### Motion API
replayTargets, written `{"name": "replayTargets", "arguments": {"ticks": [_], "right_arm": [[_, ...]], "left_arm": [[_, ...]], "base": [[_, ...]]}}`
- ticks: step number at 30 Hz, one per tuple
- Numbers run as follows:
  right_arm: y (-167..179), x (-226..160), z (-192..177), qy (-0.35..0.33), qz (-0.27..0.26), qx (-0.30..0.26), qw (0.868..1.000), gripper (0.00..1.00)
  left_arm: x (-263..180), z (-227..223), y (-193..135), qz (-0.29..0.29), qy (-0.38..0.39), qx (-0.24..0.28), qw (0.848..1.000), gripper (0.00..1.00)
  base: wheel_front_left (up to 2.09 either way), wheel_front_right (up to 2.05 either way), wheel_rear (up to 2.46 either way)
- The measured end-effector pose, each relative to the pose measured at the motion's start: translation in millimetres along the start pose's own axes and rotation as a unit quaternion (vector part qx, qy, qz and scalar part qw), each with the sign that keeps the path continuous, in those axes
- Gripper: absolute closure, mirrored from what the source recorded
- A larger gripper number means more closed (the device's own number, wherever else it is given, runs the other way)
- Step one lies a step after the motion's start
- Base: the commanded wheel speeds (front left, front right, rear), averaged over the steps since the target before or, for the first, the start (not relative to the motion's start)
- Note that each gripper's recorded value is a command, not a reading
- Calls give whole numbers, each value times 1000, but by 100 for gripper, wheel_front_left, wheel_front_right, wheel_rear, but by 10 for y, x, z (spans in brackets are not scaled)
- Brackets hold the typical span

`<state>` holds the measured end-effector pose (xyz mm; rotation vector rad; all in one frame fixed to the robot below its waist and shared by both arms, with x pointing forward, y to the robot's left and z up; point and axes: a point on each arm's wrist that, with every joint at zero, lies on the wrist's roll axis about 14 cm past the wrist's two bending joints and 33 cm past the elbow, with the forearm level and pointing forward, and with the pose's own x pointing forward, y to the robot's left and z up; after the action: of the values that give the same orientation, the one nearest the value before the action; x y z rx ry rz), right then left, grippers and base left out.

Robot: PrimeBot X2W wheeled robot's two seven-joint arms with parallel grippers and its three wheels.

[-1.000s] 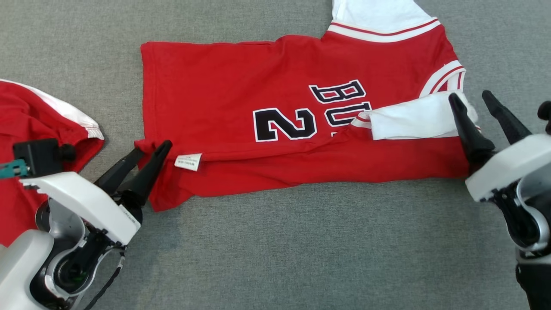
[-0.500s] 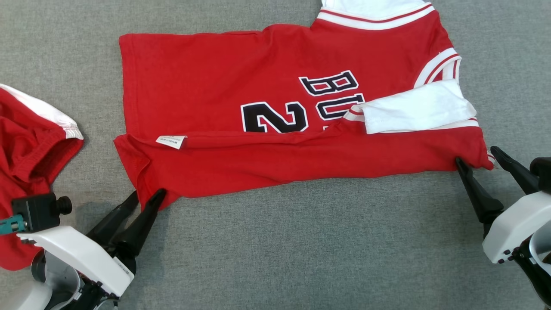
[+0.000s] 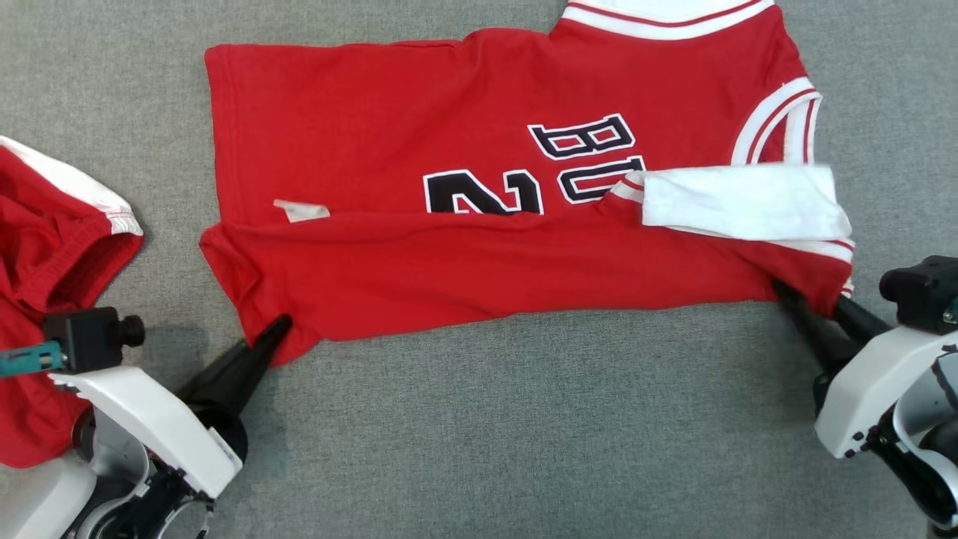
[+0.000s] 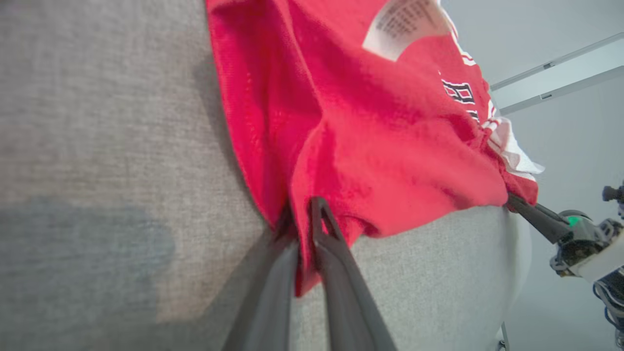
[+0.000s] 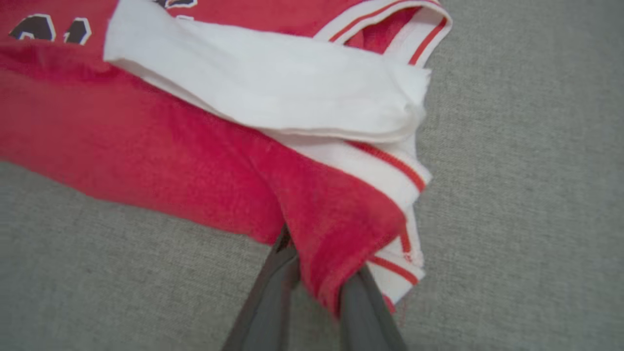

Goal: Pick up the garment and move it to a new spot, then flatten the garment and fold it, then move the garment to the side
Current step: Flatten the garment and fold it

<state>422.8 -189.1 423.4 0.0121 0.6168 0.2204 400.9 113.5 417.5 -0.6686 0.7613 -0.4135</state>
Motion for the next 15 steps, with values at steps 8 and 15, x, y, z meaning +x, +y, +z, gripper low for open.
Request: {"name": "replayTargets", "arguments": {"ticks": [8,15], "right_arm": [[-232,-252,90,15,0,-16,1000,100],[-398,-615,-267,109,4,-24,994,100]], "left_arm": [[-244,-47,-49,-20,38,17,999,100],[-531,-325,-195,-36,69,6,997,100]], "base": [[0,0,0],[0,0,0]]}}
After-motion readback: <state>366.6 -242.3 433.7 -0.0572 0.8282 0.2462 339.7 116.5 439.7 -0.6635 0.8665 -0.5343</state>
